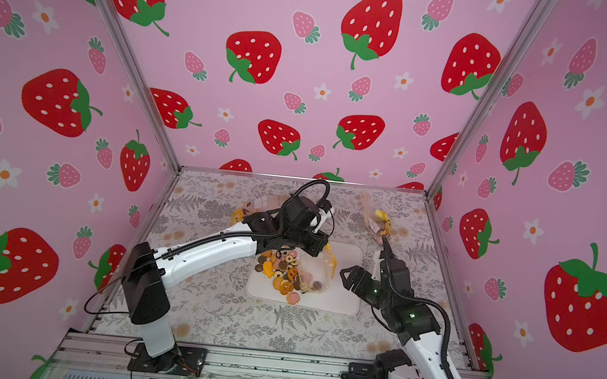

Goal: Pour cookies out of the ziploc bag
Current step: 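Pour the cookies out of the ziploc bag onto the tray, then place the ziploc bag at the center of the board.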

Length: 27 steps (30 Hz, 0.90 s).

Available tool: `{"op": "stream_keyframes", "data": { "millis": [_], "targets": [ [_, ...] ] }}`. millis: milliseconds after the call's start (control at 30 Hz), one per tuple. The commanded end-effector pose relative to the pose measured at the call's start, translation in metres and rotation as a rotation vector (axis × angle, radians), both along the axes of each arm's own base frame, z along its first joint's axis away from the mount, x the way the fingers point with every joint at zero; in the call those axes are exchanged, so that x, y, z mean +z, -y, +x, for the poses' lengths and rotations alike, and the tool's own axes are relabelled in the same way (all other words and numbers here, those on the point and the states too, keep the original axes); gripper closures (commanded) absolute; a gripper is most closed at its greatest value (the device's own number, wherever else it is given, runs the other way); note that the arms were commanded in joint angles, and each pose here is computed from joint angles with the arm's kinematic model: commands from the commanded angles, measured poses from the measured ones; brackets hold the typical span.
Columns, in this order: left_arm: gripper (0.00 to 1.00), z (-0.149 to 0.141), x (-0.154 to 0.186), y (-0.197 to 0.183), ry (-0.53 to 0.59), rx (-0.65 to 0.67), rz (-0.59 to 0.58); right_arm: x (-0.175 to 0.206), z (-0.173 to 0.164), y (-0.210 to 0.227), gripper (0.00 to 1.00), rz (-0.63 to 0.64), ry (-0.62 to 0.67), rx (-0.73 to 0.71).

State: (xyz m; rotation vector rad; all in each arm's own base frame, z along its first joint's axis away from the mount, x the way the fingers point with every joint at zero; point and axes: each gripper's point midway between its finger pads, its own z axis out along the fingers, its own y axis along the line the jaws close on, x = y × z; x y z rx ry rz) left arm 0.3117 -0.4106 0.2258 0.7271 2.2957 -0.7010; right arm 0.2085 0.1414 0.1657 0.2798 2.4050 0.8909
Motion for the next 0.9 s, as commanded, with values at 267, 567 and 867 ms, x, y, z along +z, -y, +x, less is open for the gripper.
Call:
{"op": "stream_keyframes", "data": {
  "millis": [267, 567, 867],
  "targets": [
    [1.00, 0.032, 0.086, -0.087, 0.144, 0.202, -0.168, -0.010, 0.005, 0.001, 0.22, -0.016, -0.026, -0.009],
    [1.00, 0.009, 0.062, -0.308, 0.262, 0.799, 0.043, -0.001, 0.033, -0.024, 0.22, 0.021, 0.015, 0.064],
    [1.00, -0.056, -0.037, -0.410, 0.163, 1.251, 0.051, -0.008, 0.055, -0.051, 0.23, 0.037, -0.001, 0.136]
  ]
}}
